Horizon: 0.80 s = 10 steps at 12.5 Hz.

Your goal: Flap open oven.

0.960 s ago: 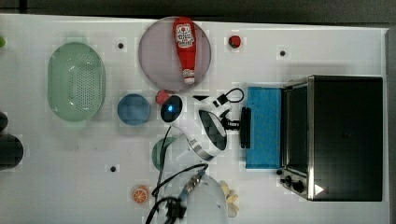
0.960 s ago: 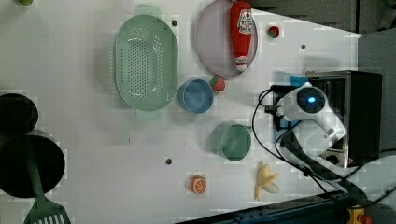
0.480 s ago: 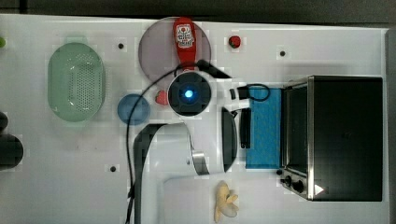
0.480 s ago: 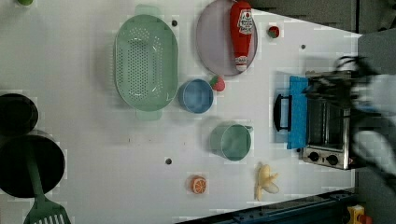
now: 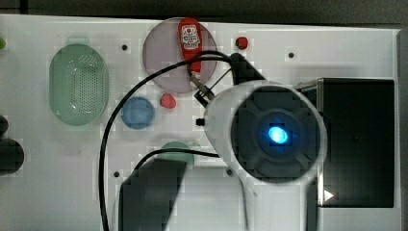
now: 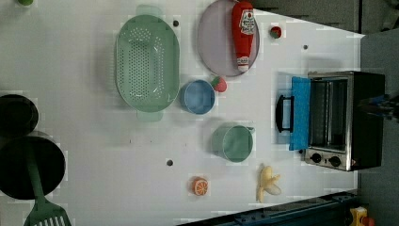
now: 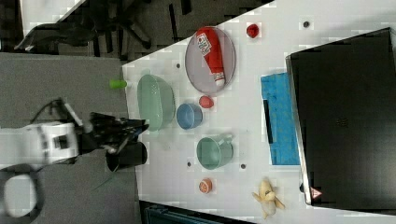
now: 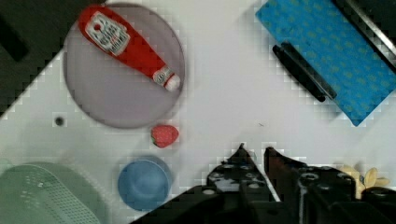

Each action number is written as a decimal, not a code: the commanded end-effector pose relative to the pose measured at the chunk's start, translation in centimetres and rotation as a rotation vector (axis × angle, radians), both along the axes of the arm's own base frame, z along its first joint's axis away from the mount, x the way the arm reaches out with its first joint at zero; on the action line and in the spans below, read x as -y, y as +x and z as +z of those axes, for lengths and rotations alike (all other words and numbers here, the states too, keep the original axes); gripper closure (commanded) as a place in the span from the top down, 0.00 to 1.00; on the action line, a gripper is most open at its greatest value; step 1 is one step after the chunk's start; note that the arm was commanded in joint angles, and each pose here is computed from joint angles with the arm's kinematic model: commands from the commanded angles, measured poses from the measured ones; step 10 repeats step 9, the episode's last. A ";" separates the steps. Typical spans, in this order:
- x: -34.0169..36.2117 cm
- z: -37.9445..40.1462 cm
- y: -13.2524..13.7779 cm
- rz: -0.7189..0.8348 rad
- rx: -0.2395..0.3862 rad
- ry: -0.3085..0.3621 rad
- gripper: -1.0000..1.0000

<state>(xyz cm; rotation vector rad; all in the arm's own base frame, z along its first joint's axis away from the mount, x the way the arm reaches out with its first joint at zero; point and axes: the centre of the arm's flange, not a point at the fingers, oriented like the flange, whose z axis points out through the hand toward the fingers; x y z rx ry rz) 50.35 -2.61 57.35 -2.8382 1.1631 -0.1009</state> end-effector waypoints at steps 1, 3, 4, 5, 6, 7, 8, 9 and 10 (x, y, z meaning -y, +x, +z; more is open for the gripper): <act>1.5 1.0 -0.5 -0.065 -0.033 -0.015 0.17; 1.8 2.6 -1.6 -0.126 -0.056 -0.012 0.17; 1.9 3.0 -2.1 -0.178 -0.087 -0.013 0.17; 2.0 3.2 -2.6 -0.213 -0.122 -0.013 0.17; 2.0 3.3 -2.8 -0.216 -0.136 -0.014 0.17; 2.1 3.2 -3.0 -0.217 -0.146 -0.015 0.17; 2.3 3.1 -3.0 -0.220 -0.148 -0.016 0.17; 2.6 3.1 -3.0 -0.225 -0.148 -0.015 0.17; 2.6 3.1 -3.0 -0.225 -0.148 -0.015 0.17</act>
